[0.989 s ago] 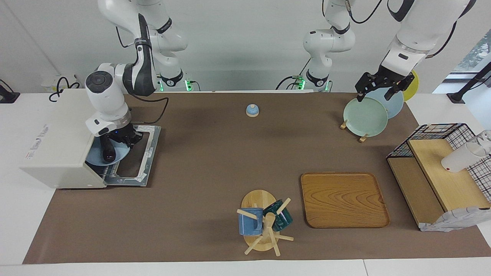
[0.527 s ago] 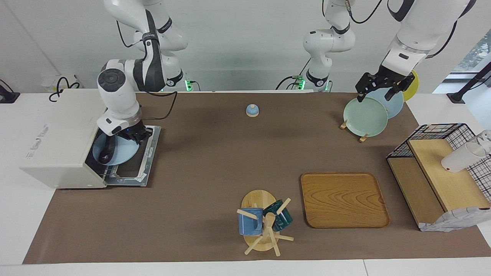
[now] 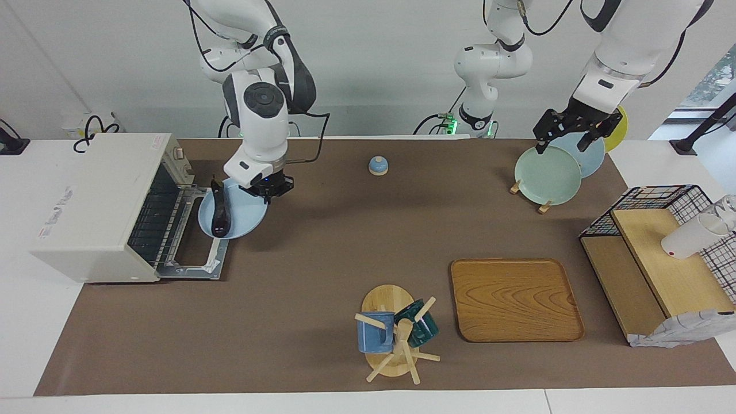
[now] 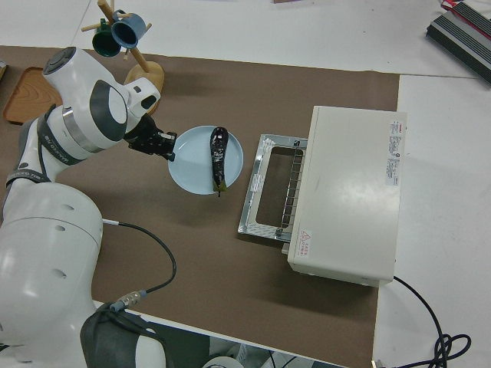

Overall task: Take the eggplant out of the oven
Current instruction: 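Carry the blue plate with eggplant to the table center, lower it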

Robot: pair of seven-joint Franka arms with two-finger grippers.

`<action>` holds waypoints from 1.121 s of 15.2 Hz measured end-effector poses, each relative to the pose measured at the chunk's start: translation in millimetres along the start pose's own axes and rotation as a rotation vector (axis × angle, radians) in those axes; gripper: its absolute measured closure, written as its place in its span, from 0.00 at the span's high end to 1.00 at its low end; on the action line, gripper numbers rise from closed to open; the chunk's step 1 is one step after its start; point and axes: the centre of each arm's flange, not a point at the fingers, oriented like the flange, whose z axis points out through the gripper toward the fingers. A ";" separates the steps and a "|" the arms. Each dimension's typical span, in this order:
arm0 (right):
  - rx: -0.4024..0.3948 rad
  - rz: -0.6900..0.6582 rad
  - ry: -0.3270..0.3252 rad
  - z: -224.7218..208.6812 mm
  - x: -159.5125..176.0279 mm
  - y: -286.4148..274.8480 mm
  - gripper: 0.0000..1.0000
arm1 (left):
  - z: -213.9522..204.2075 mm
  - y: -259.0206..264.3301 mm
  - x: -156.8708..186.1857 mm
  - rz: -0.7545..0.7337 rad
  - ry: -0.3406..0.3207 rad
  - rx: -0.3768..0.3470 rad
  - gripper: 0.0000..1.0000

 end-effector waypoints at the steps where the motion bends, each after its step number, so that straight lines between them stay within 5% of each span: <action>1: -0.002 -0.008 0.007 -6.6 0.2 -18.6 0.03 | 0.0 -0.1 0.0 0.000 0.000 0.000 1.00; 9: -0.051 -0.035 0.010 25.6 -20.8 -208.7 0.03 | -1.2 -0.2 1.5 -0.001 0.014 -0.002 1.00; 17: 0.101 -0.096 0.108 60.1 -19.4 -286.6 0.03 | -2.9 -0.2 3.5 -0.001 0.032 -0.005 1.00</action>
